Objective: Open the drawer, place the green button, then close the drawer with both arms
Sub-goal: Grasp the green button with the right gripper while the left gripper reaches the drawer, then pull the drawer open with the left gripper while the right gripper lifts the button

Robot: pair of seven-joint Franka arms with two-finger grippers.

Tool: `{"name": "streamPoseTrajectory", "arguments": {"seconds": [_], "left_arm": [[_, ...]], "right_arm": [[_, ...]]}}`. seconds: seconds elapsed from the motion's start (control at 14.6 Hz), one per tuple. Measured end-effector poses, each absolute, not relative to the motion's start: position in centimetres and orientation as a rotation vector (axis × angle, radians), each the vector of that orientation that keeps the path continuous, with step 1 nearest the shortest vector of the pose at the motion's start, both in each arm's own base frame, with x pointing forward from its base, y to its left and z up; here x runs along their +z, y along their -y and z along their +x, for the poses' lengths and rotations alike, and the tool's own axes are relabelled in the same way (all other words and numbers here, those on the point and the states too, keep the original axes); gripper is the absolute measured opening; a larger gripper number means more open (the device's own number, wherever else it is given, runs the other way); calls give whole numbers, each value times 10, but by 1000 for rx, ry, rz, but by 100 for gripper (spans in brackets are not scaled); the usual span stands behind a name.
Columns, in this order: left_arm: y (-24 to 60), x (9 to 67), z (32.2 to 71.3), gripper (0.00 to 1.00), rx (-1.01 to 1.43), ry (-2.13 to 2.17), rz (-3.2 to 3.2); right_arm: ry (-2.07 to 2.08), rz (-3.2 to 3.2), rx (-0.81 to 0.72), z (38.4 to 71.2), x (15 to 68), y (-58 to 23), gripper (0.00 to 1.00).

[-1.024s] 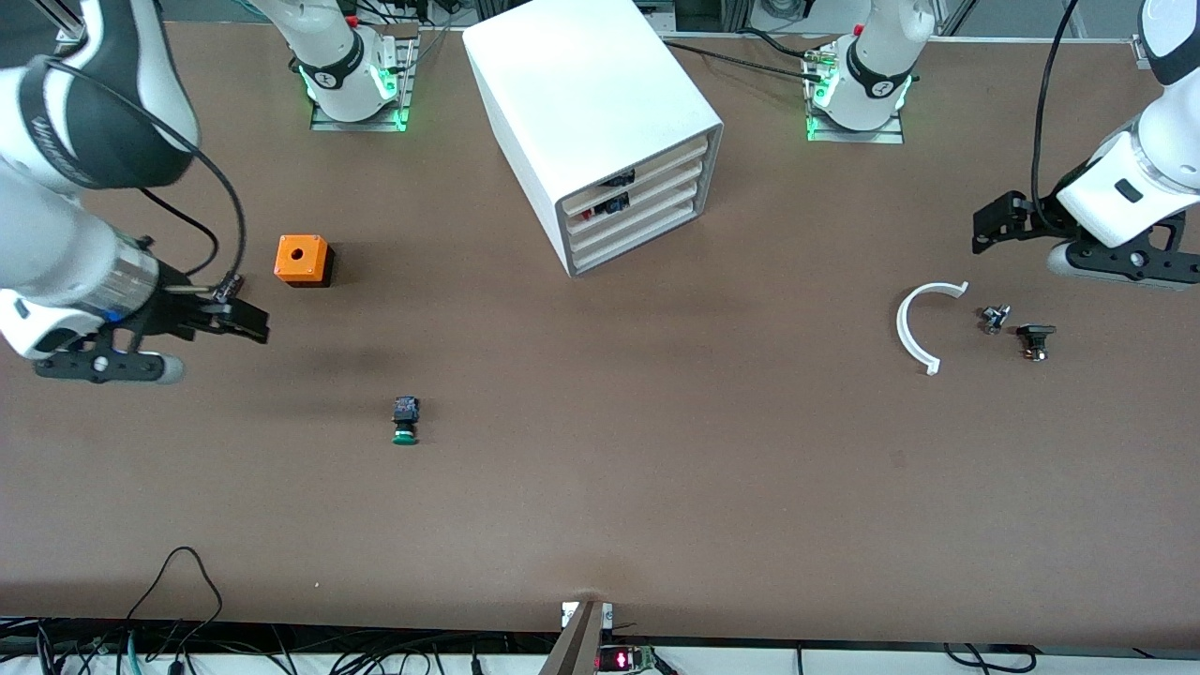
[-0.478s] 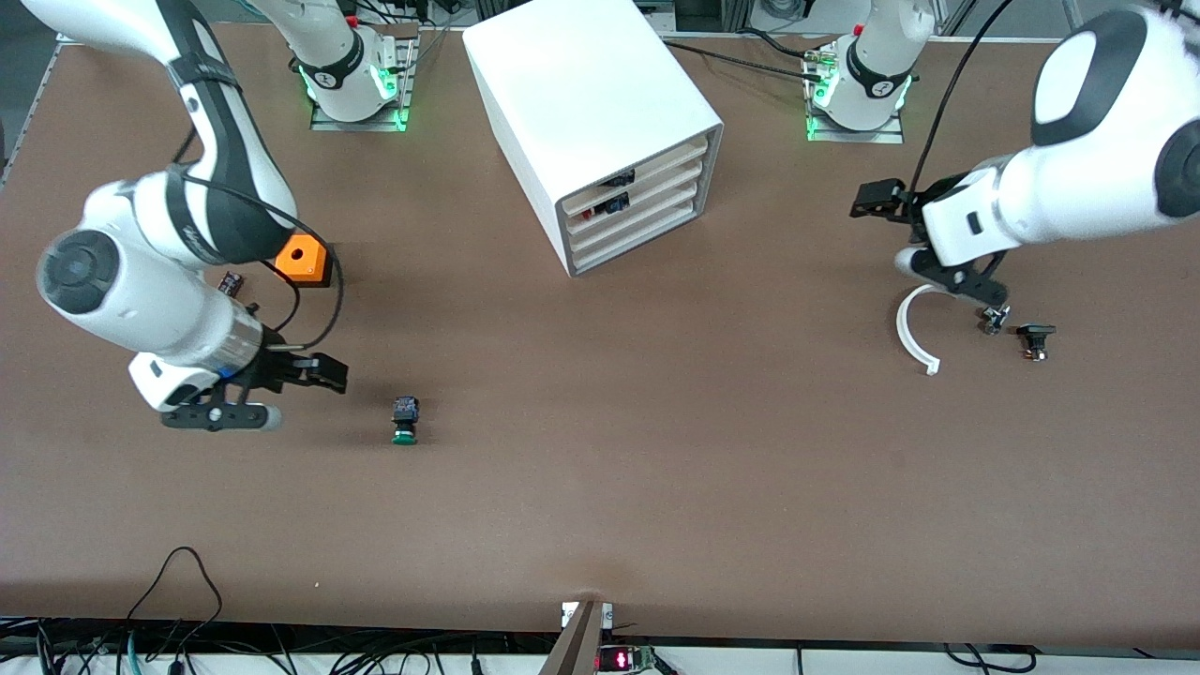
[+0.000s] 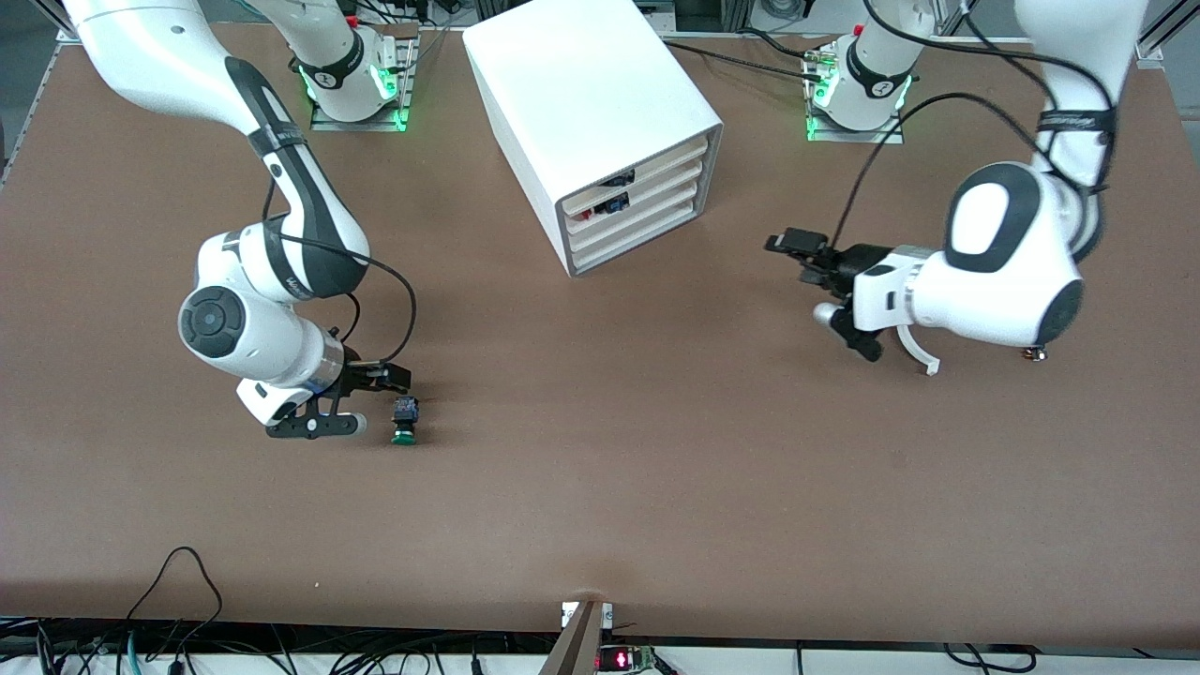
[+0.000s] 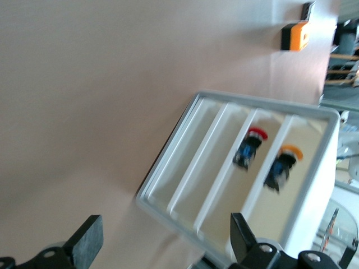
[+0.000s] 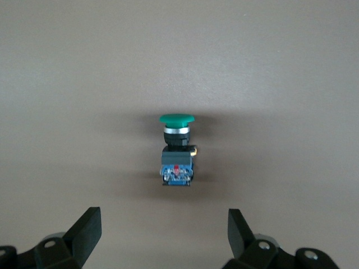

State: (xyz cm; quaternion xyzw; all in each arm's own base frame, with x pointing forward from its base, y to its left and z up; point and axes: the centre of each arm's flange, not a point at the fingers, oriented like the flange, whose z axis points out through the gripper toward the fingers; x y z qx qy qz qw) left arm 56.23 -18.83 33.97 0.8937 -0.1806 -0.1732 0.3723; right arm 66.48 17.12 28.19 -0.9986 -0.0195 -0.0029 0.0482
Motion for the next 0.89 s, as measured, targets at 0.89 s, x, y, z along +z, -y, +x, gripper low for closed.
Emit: {"name": "streamPoseTrajectory", "arguments": {"seconds": [0.89], "left_arm": [[269,177,430,86,-285,411,2025]], "right_arm": [[50,-3022,-96,652,176,-167,87]]}}
